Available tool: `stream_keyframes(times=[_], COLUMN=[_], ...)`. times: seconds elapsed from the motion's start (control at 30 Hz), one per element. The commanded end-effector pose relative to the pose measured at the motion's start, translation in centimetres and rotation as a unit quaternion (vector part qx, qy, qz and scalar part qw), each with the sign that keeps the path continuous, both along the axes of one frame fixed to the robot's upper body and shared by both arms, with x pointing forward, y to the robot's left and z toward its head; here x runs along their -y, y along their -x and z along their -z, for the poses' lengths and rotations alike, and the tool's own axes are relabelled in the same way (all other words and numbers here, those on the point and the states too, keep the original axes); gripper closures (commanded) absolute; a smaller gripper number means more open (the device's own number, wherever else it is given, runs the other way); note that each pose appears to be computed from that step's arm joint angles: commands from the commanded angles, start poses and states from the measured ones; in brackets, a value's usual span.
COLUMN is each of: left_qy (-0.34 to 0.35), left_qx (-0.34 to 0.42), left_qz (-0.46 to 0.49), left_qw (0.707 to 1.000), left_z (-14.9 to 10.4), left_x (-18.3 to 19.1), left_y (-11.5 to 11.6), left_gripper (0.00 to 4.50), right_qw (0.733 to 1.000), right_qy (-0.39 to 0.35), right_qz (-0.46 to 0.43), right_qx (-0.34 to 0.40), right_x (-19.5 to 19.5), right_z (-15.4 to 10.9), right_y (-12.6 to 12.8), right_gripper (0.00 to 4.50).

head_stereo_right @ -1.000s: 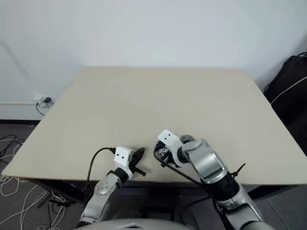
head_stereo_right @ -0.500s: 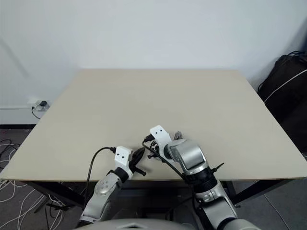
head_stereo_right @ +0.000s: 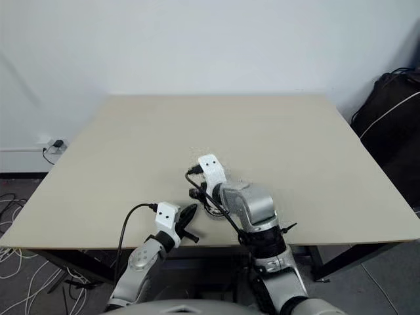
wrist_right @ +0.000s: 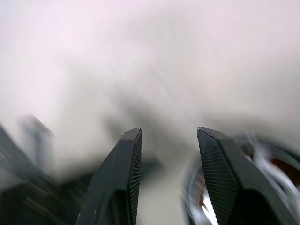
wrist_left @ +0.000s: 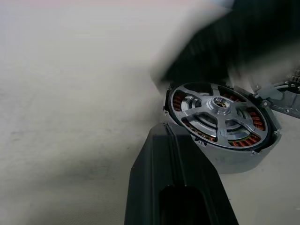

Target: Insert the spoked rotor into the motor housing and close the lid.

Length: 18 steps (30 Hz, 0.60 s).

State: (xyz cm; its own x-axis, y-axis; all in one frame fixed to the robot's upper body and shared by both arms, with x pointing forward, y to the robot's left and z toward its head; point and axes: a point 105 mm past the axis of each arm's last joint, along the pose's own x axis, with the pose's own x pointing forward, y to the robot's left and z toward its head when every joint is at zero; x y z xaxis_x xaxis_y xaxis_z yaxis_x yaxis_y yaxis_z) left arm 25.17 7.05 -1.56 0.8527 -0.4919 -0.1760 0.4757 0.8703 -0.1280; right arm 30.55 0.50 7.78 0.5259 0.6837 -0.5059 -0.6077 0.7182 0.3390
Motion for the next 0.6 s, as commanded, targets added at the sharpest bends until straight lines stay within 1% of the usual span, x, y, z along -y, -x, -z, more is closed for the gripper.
stream_keyframes(times=[0.03, 0.13, 0.17, 0.27, 0.3, 0.37, 0.4, 0.5, 0.6], left_qy=[0.011, 0.008, 0.008, 0.005, 0.005, 0.002, 0.000, -0.002, -0.002], left_qx=[0.028, 0.028, 0.028, 0.029, 0.029, 0.028, 0.028, 0.029, 0.027], left_qz=[0.008, 0.013, 0.014, 0.017, 0.018, 0.022, 0.023, 0.029, 0.033], left_qw=[0.999, 0.999, 0.999, 0.999, 0.999, 0.999, 0.999, 0.999, 0.999], left_z=[-1.5, -1.5, -1.5, -1.5, -1.5, -1.5, -1.5, -1.5, -1.4], left_x=[0.4, 0.4, 0.4, 0.5, 0.5, 0.5, 0.5, 0.7, 0.7], left_y=[-0.4, -0.4, -0.4, -0.4, -0.4, -0.3, -0.3, -0.3, -0.2], left_gripper=[4.50, 4.50, 4.50, 4.50, 4.50, 4.50, 4.50, 4.50, 4.50], right_qw=[0.993, 0.980, 0.972, 0.942, 0.931, 0.899, 0.890, 0.863, 0.856], right_qy=[-0.059, -0.046, -0.031, 0.033, 0.064, 0.149, 0.173, 0.259, 0.313], right_qz=[0.057, 0.128, 0.157, 0.223, 0.234, 0.244, 0.245, 0.259, 0.261], right_qx=[0.086, 0.144, 0.174, 0.250, 0.273, 0.332, 0.343, 0.347, 0.317], right_x=[0.8, 2.9, 4.0, 7.6, 8.8, 11.2, 12.0, 15.9, 19.1], right_z=[-4.0, -5.0, -5.5, -6.2, -6.3, -6.4, -6.3, -5.1, -3.7], right_y=[-2.3, -4.0, -4.7, -6.0, -6.1, -6.3, -6.2, -5.5, -4.1], right_gripper=[3.40, 4.41, 4.49, 4.49, 4.49, 4.49, 4.49, 4.49, 4.49])
